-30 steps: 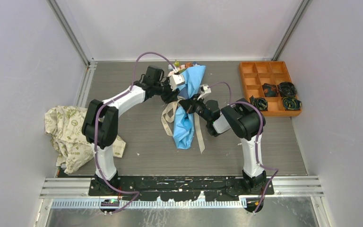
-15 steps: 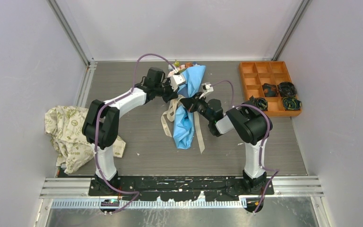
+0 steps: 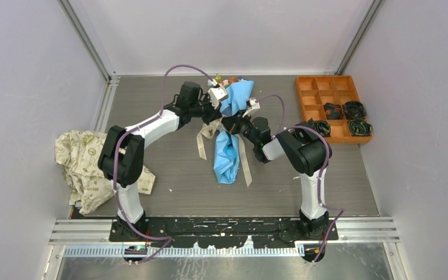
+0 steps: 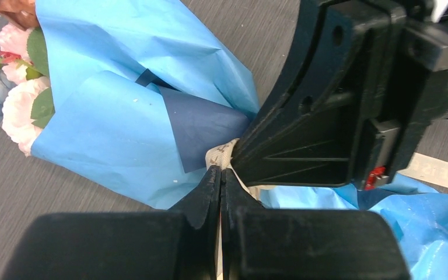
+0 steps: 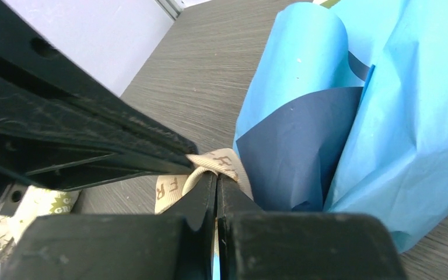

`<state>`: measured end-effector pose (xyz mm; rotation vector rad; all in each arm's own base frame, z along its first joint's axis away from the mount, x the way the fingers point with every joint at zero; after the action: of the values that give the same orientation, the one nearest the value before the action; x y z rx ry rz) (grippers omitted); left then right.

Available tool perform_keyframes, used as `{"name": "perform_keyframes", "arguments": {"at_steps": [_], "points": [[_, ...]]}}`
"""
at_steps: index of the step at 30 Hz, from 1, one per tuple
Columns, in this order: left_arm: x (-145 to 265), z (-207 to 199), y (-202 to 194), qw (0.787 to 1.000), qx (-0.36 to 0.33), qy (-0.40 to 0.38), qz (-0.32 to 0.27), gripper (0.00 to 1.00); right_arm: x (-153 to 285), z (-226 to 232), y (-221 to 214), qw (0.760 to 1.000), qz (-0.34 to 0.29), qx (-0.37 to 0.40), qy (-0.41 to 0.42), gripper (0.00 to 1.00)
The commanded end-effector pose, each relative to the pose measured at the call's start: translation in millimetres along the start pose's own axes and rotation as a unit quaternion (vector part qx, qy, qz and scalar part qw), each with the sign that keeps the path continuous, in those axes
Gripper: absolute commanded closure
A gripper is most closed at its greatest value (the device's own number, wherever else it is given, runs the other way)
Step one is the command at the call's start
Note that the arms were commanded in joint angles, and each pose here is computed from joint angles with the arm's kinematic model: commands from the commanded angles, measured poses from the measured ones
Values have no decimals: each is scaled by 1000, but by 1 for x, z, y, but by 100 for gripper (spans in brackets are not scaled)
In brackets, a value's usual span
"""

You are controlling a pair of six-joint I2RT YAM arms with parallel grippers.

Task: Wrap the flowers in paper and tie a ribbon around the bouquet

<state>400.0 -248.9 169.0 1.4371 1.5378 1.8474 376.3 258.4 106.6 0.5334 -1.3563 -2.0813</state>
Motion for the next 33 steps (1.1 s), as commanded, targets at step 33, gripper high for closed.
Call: {"name": "perform_keyframes", "arguments": {"at_steps": [33], "points": [[-10, -14, -41, 999, -6, -37, -9, 100, -19, -14, -3, 998, -17, -63, -7, 76]]}}
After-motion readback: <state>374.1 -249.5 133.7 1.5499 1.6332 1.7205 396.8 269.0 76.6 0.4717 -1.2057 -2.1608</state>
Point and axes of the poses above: each gripper's point midway between its finger pads, its own x axis back along the fingers, its own z axis along the line the jaws close on, y = z × x, the point moved 7 cm from there along x, back along the fingers, and after that the axes turned 11 degrees about x, right-handed, at the moved point
